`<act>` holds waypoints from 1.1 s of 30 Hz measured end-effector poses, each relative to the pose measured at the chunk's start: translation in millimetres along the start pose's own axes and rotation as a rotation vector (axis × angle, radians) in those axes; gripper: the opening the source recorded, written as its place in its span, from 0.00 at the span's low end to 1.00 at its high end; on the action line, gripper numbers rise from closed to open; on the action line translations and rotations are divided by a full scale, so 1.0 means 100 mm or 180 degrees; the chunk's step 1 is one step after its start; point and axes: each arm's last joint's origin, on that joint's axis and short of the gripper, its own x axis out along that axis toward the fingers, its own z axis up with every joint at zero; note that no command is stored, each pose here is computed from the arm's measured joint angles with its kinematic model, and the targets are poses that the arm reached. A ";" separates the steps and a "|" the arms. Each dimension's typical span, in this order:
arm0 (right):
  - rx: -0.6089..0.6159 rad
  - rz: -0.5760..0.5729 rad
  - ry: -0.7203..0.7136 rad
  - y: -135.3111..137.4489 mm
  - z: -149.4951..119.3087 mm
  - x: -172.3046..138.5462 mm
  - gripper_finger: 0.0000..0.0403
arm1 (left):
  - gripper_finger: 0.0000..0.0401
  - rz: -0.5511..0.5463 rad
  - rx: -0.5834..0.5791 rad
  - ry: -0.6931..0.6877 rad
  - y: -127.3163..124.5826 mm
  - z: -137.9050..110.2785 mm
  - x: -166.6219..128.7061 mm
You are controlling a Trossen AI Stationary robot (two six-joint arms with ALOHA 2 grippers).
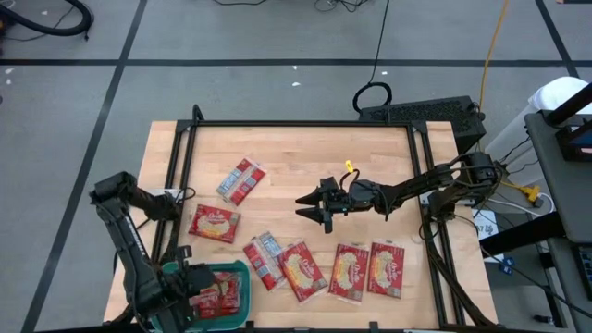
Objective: Sort popcorn bags into baskets
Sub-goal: Put the red popcorn bag into the blue container
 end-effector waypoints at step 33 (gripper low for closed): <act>-0.0150 0.0003 0.0004 0.00 0.00 0.00 0.49 | 0.43 -0.0156 0.0205 -0.0904 0.08 0.18 -0.12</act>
